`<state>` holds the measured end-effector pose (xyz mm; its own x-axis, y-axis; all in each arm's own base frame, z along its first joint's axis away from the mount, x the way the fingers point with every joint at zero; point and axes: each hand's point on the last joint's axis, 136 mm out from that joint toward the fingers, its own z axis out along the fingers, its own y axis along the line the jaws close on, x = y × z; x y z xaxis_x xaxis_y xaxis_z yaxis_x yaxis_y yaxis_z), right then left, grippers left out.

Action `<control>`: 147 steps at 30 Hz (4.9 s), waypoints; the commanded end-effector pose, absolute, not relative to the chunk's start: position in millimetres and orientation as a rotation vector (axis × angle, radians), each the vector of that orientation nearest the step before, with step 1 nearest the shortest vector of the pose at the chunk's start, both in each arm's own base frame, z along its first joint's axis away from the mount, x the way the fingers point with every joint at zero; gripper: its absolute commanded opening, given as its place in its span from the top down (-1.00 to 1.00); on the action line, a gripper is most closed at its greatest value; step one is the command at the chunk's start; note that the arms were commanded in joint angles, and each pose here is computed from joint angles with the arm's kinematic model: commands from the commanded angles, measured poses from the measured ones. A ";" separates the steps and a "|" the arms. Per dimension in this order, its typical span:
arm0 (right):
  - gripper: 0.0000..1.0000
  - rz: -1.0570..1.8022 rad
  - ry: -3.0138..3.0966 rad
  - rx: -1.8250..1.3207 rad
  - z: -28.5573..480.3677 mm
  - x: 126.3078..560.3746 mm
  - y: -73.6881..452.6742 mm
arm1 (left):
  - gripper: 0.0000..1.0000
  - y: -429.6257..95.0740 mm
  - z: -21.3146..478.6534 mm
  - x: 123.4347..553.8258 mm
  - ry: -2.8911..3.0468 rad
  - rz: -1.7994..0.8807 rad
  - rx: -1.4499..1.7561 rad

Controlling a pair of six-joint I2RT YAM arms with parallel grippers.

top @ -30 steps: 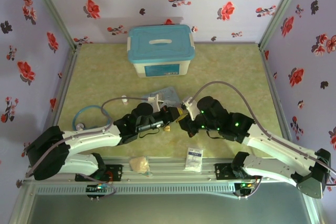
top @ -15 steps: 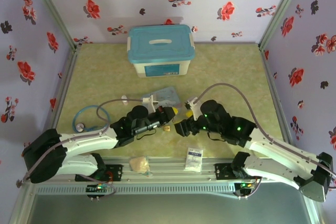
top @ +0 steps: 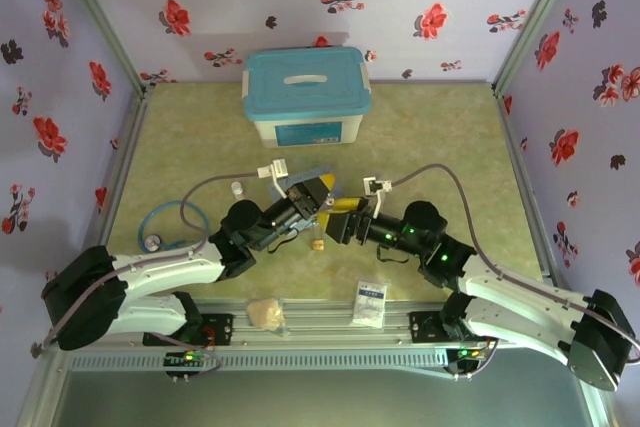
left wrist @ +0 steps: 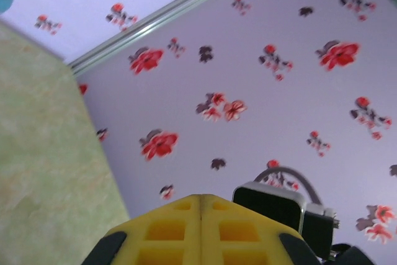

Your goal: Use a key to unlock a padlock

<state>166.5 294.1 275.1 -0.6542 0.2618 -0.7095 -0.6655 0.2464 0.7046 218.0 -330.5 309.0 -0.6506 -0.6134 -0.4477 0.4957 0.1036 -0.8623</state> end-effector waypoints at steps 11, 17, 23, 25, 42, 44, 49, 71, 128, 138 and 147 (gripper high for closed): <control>-0.34 1.771 1.425 -0.244 347.9 180.5 282.2 | 1.00 -301.9 363.8 220.4 1.274 -1.677 -0.165; -0.10 1.839 1.386 -0.249 352.4 181.1 289.8 | 1.00 -296.1 368.2 221.2 1.237 -1.667 -0.179; 0.19 1.900 1.360 -0.242 351.3 183.8 296.7 | 1.00 -297.2 369.1 222.8 1.233 -1.661 -0.182; 0.25 1.908 1.352 -0.243 351.4 183.6 297.5 | 1.00 -297.0 367.6 223.3 1.235 -1.656 -0.181; 0.27 1.885 1.400 -0.245 343.6 189.0 305.6 | 1.00 -288.0 357.5 228.4 1.238 -1.635 -0.239; 0.32 1.890 1.400 -0.251 343.7 188.9 307.4 | 1.00 -288.8 356.9 228.6 1.241 -1.637 -0.240; 0.52 1.905 1.394 -0.268 344.1 188.2 312.4 | 1.00 -289.7 355.6 228.8 1.244 -1.641 -0.242; 1.00 1.551 1.718 -0.404 305.2 182.2 292.4 | -0.09 -298.0 331.0 226.2 1.561 -1.561 -0.022; 0.07 1.916 1.490 -0.266 327.3 189.9 307.0 | 1.00 -283.5 357.5 227.9 1.390 -1.680 -0.118; 0.26 1.942 1.480 -0.278 328.1 190.8 311.9 | 1.00 -284.0 358.2 227.8 1.387 -1.678 -0.113; 0.43 1.946 1.484 -0.290 326.3 189.2 315.7 | 1.00 -283.3 355.6 228.4 1.390 -1.674 -0.120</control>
<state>195.8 315.3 312.9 -0.7721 0.3645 -0.5206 -0.5864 -0.0926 0.8047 227.1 -290.6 342.5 -0.6016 -0.6501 -0.4642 0.5465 0.0889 -0.8328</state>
